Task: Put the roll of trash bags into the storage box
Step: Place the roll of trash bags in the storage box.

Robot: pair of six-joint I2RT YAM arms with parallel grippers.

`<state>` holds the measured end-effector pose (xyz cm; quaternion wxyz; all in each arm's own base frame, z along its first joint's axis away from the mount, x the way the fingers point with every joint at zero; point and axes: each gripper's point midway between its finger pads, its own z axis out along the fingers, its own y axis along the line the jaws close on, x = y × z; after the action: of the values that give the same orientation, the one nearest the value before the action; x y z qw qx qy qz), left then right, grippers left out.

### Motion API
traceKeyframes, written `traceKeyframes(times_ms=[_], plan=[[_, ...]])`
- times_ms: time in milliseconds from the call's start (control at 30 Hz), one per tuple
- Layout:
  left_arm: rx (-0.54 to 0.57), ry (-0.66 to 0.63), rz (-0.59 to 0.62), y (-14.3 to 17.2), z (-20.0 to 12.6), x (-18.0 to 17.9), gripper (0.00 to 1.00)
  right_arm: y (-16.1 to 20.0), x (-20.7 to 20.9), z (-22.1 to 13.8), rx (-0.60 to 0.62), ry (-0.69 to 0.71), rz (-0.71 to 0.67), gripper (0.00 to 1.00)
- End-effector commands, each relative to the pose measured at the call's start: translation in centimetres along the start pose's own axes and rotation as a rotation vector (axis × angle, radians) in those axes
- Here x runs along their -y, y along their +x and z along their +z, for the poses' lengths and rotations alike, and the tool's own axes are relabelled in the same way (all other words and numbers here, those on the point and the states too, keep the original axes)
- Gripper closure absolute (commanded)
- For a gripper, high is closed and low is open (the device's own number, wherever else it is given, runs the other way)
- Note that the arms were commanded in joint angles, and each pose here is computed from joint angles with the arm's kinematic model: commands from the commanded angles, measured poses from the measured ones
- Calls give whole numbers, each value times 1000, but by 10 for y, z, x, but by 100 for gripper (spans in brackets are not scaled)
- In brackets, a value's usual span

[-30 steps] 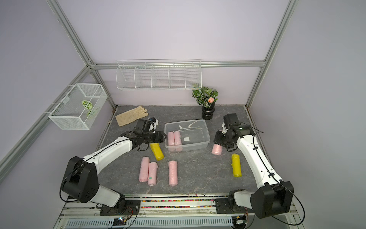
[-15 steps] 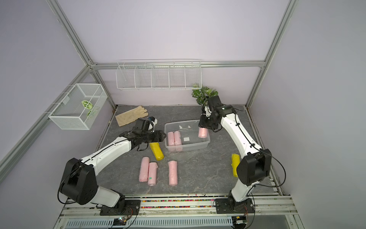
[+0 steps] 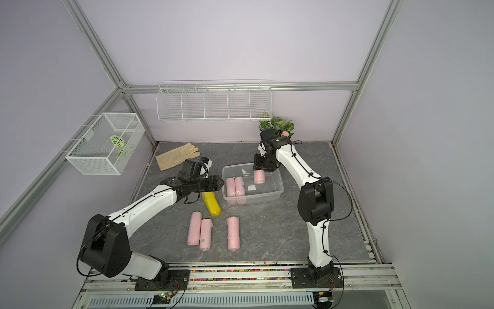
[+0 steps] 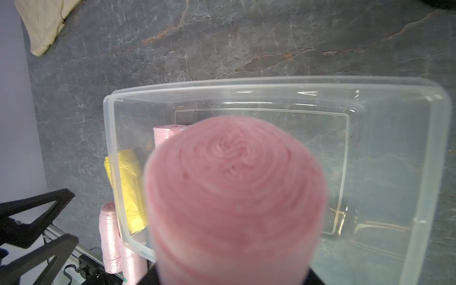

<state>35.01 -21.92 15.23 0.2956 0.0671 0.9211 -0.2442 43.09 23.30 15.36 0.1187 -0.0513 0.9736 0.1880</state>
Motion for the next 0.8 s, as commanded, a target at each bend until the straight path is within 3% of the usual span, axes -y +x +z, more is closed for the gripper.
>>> traceKeyframes(times_ms=[0,767], plan=[[19,-7,-1,-2,-4,-3,27,3,-15,6,-23,-33,-35,52],[16,-12,-1,1,-2,-6,27,33,-20,66,-170,-32,-27,52]])
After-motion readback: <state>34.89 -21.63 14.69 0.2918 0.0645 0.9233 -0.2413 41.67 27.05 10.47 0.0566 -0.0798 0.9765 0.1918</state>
